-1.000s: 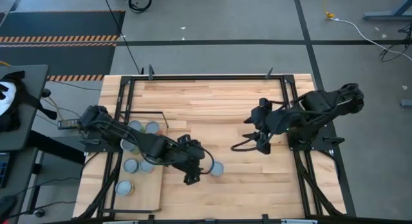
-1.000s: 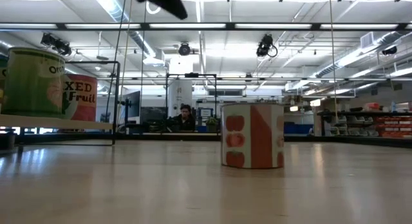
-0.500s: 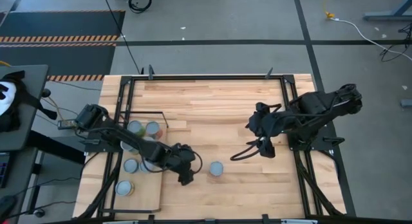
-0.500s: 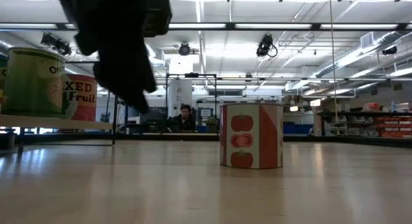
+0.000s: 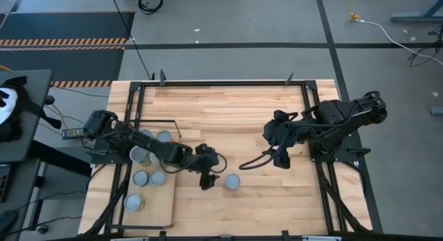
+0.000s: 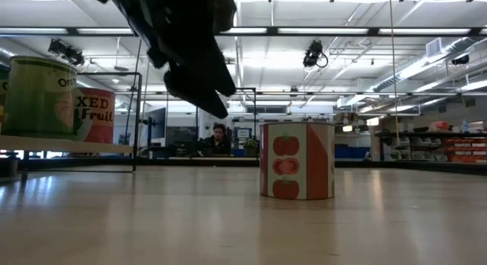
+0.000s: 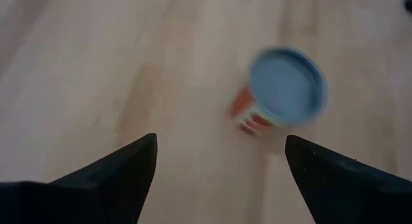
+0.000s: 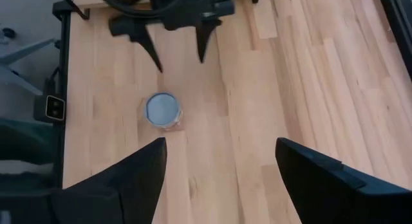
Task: Pick and place cans onto a shelf
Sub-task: Put the canned diced tomatoes on the shelf
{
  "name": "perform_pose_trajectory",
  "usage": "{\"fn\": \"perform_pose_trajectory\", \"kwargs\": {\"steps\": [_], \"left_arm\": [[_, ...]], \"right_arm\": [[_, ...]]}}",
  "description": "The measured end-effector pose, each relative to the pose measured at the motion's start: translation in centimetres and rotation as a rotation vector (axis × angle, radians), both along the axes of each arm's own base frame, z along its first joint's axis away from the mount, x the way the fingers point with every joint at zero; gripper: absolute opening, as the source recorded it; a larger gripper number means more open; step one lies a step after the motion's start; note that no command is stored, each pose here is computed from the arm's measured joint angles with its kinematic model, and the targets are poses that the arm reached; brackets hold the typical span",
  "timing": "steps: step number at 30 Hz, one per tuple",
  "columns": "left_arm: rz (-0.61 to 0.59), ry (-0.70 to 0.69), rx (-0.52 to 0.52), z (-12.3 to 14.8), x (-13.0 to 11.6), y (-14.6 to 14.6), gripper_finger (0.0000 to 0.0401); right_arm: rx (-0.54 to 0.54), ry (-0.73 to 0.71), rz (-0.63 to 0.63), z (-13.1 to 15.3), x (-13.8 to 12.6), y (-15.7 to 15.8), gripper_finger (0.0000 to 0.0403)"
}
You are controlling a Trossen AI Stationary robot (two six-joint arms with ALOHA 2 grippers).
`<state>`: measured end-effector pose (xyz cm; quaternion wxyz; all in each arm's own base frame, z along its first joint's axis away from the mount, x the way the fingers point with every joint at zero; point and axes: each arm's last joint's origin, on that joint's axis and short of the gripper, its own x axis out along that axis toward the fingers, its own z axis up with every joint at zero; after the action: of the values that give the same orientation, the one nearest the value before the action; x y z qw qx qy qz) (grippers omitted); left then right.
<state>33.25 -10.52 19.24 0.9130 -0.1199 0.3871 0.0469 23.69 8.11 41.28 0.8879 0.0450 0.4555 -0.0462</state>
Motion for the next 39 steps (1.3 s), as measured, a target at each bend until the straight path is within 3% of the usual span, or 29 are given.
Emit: {"fn": "perform_pose_trajectory", "kwargs": {"steps": [5, 9, 14, 17, 22, 30, 34, 39], "left_arm": [[-0.059, 0.031, 0.111, 2.8, 0.5, -1.0, 0.0339], [-0.112, -0.027, 0.231, 4.8, 0.8, -2.2, 0.0280], [-0.090, -0.031, 0.171, 4.8, 1.0, -1.9, 0.0181], [-0.103, -0.040, 0.137, 5.1, 1.3, -1.7, 0.0167], [-0.171, -0.082, 0.122, 6.8, 1.9, -2.4, 0.0221], [-0.280, -0.116, 0.275, 8.0, 4.5, -4.2, 0.0344], [-0.277, -0.083, 0.304, 7.0, 5.0, -4.3, 0.0356], [-0.223, -0.087, 0.248, 5.7, 5.2, -3.8, 0.0357]], "right_arm": [[-0.013, 0.007, 0.013, 0.0, 0.0, 0.0, 0.0296], [-0.022, 0.007, 0.019, 0.0, 0.0, -0.2, 0.0296], [-0.065, -0.006, -0.011, 0.0, 0.0, -0.4, 0.0296], [-0.085, -0.011, -0.006, 0.0, 0.0, -0.2, 0.0296], [-0.095, -0.010, 0.007, 0.0, 0.0, -0.2, 0.0296], [-0.077, -0.005, -0.007, 0.0, -0.1, -0.1, 0.0296], [-0.082, 0.013, 0.012, -0.1, -0.4, 0.3, 0.0296], [-0.070, 0.036, 0.013, -0.2, -0.8, 0.7, 0.0296]]}}
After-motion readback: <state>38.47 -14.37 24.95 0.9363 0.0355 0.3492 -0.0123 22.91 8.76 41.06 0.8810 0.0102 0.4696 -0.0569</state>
